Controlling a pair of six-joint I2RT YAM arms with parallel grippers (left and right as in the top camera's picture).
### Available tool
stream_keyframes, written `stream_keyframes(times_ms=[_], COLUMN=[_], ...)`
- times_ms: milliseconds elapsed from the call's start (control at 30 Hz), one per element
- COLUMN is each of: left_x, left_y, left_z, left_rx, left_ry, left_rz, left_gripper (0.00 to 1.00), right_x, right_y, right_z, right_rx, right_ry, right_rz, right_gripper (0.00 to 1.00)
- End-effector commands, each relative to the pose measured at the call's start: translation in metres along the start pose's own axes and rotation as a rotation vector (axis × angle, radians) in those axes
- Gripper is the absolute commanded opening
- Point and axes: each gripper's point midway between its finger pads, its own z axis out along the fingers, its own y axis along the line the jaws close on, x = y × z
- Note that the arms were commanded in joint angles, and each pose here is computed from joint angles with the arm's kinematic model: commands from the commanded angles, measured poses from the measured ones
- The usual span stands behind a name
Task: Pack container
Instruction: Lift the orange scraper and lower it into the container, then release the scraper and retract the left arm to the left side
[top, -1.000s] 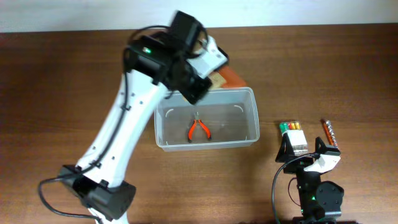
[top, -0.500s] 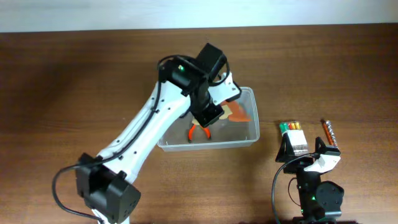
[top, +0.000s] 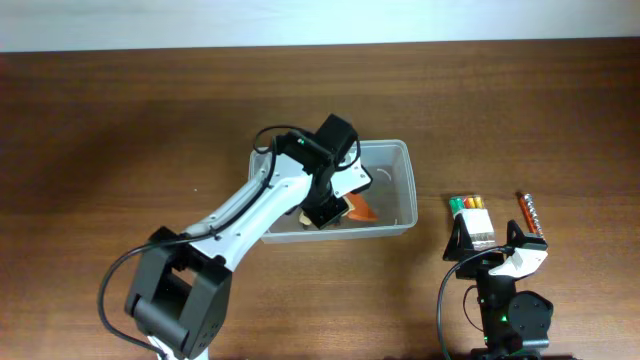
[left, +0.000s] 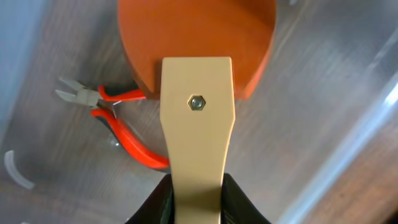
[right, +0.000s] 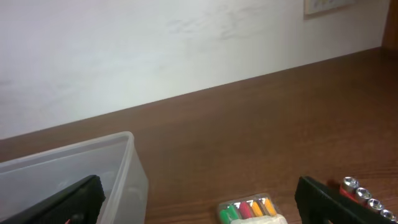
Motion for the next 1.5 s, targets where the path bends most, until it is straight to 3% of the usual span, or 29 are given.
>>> stream_keyframes(times_ms=[0,167,233,267,400,500,633,733,800,867,1000,1200,1300,1467], left_x=[-0.002,-0.014,-0.017,-0.019,-0.022,-0.029,-0.059,-0.074,-0.07,-0.063,-0.025,0.094,0.151,0.216], left_y=[0.003,0.009,0.013,0.014,0.015,0.016,0.029,0.072,0.11,0.139,0.194,0.274,0.295,0.302], left_z=[0.001,0.0,0.0,0.0,-0.001,-0.013,-0.072,-0.14,-0.189,-0.228,-0.28,-0.301,-0.301,-0.298], left_rx=[-0.018,-0.046,-0.065,-0.068,-0.072,-0.079,-0.123,-0.275,-0.404,-0.48,-0.588,-0.714,-0.744,-0.73], left_ry=[-0.014,-0.061,-0.072,-0.079,-0.09,-0.106,-0.206,-0.33,-0.423,-0.507,-0.589,-0.545,-0.505,-0.422], left_rz=[0.018,0.023,0.025,0.025,0.026,0.027,-0.02,-0.257,-0.458,-0.552,-0.691,-1.109,-1.269,-1.409], left_gripper=[0.17,0.29,0.68,0.75,0.85,0.86,0.87,0.87,0.95,0.99,0.99,0.99,0.99,0.99], right_x=[0.003,0.003,0.003,0.003,0.003,0.003,0.003,0.003,0.003,0.003,0.003,0.003,0.003,0.003], right_y=[-0.002,-0.002,-0.002,-0.002,-0.002,-0.002,-0.002,-0.002,-0.002,-0.002,-0.002,-0.002,-0.002,-0.002], right_z=[0.0,0.0,0.0,0.0,0.0,0.0,0.0,0.0,0.0,0.0,0.0,0.0,0.0,0.0], right_rx=[0.009,0.009,0.009,0.009,0.009,0.009,0.009,0.009,0.009,0.009,0.009,0.009,0.009,0.009], right_ry=[0.004,0.004,0.004,0.004,0.004,0.004,0.004,0.004,0.004,0.004,0.004,0.004,0.004,0.004], right_rz=[-0.001,-0.001,-0.001,-0.001,-0.001,-0.001,-0.001,-0.001,-0.001,-0.001,-0.001,-0.001,-0.001,-0.001], right_gripper=[0.99,0.99,0.99,0.99,0.99,0.99,0.99,0.99,0.98,0.99,0.99,0.99,0.99,0.99])
